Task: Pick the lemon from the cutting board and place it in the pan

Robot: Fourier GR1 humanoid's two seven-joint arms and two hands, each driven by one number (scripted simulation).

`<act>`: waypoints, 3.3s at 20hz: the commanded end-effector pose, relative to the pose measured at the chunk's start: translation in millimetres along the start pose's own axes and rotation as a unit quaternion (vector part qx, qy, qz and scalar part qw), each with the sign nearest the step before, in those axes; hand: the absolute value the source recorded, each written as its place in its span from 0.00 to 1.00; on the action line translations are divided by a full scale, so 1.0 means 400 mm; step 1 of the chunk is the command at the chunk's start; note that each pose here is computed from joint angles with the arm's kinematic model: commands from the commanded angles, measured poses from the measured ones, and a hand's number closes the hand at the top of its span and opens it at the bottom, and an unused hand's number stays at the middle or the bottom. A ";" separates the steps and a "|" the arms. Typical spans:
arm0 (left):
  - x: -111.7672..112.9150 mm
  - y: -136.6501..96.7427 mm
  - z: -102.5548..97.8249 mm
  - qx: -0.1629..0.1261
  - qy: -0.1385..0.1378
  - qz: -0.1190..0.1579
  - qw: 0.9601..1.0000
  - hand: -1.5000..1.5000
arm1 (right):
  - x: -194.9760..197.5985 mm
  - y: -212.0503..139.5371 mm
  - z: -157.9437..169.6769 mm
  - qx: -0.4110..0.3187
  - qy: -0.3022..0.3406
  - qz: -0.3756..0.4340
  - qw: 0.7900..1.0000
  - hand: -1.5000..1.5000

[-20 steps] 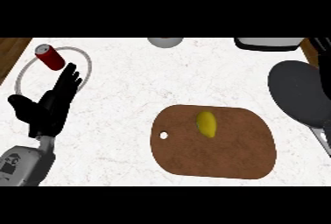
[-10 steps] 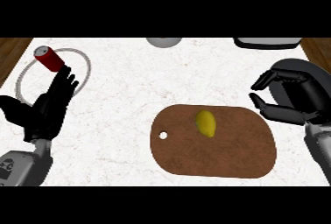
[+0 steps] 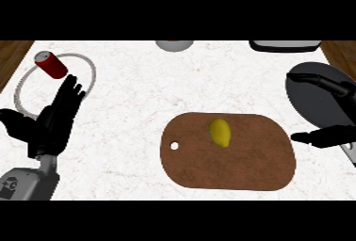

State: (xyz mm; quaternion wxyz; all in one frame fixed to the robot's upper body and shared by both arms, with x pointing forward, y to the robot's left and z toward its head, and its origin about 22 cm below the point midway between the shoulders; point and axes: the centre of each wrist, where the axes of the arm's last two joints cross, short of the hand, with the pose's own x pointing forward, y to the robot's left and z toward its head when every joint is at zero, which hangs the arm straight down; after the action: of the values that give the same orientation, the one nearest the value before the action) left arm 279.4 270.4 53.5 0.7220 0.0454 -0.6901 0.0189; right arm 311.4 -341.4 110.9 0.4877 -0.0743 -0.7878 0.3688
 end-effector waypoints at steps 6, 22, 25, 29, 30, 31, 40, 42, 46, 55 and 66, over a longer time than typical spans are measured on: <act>0.000 -0.008 0.009 -0.001 0.001 0.000 1.000 0.50 | 0.142 0.019 -0.161 0.118 0.019 0.137 0.983 0.00; 0.009 0.021 -0.027 -0.007 0.007 0.003 1.000 0.50 | 0.195 0.194 -0.276 0.363 0.112 0.270 0.885 0.00; 0.003 0.035 -0.021 0.005 0.008 0.005 1.000 0.50 | 0.249 0.187 -0.312 0.371 0.114 0.295 0.873 0.00; 0.020 -0.006 -0.006 -0.004 0.011 0.002 1.000 0.50 | 0.282 0.225 -0.288 0.362 0.116 0.364 0.850 0.00; 0.008 0.002 -0.004 0.002 0.002 0.000 1.000 0.50 | 0.272 0.242 -0.293 0.357 0.118 0.377 0.846 0.00; 0.023 -0.009 0.011 0.002 -0.002 0.006 1.000 0.50 | 0.329 0.246 -0.250 0.352 0.116 0.381 0.847 0.00; 0.050 -0.043 -0.008 -0.004 0.003 0.005 1.000 0.50 | 0.306 0.347 -0.251 0.341 0.104 0.358 0.863 0.00; 0.018 -0.022 0.006 0.009 0.004 0.001 1.000 0.50 | 0.325 0.321 -0.244 0.348 0.120 0.372 0.852 0.00; 0.021 -0.039 -0.010 -0.004 0.002 0.007 1.000 0.50 | 0.288 0.385 -0.264 0.347 0.150 0.388 0.840 0.00; 0.045 -0.016 0.005 0.003 -0.005 -0.001 1.000 0.50 | 0.208 0.414 -0.272 0.354 0.152 0.376 0.843 0.00; 0.015 -0.003 0.002 -0.006 0.000 0.003 1.000 0.50 | 0.129 0.511 -0.316 0.360 0.161 0.371 0.841 0.00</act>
State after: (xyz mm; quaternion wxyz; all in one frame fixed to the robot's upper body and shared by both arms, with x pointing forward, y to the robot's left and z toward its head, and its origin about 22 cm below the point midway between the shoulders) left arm 279.1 268.2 57.2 0.7222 0.0449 -0.6899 0.0202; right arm 334.8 -117.3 67.0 0.4186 -0.2439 -0.4179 0.7686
